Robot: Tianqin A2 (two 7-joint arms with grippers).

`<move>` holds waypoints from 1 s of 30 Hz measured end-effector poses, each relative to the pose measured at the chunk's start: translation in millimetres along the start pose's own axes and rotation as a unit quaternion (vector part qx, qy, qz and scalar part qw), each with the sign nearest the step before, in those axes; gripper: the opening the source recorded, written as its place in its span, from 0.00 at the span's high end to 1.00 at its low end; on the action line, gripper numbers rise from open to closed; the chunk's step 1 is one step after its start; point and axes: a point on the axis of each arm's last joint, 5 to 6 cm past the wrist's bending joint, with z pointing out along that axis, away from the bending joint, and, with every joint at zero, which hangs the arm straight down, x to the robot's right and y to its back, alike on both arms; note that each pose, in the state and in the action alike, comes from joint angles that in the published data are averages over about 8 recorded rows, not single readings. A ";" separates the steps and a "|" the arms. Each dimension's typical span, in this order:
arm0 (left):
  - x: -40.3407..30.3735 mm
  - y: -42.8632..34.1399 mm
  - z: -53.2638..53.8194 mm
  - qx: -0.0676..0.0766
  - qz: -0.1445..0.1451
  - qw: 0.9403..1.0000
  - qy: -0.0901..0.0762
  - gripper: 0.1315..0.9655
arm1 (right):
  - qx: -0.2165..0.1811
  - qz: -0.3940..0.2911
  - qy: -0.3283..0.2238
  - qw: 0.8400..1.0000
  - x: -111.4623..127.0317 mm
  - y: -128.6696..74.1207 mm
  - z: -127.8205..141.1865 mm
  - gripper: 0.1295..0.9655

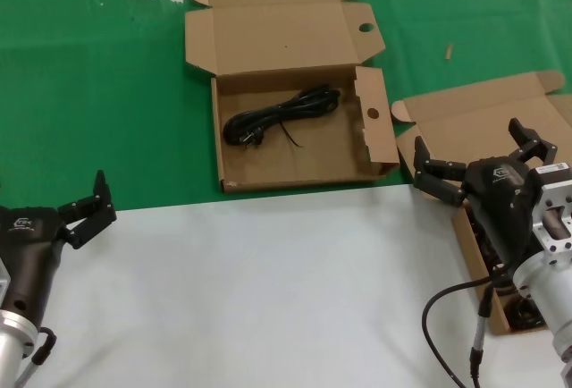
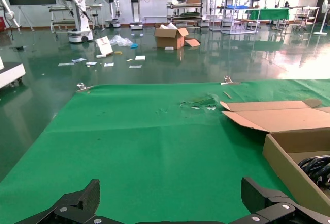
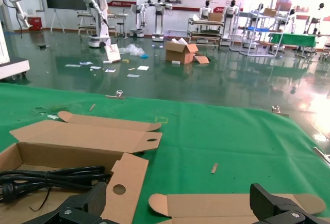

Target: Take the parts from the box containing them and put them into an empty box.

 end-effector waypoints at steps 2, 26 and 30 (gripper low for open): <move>0.0 0.0 0.0 0.000 0.000 1.000 0.000 0.00 | 0.000 0.000 0.000 1.000 0.0 0.0 0.0 0.00; 0.0 0.0 0.0 0.000 0.000 1.000 0.000 0.00 | 0.000 0.000 0.000 1.000 0.0 0.0 0.0 0.00; 0.0 0.0 0.0 0.000 0.000 1.000 0.000 0.00 | 0.000 0.000 0.000 1.000 0.0 0.0 0.0 0.00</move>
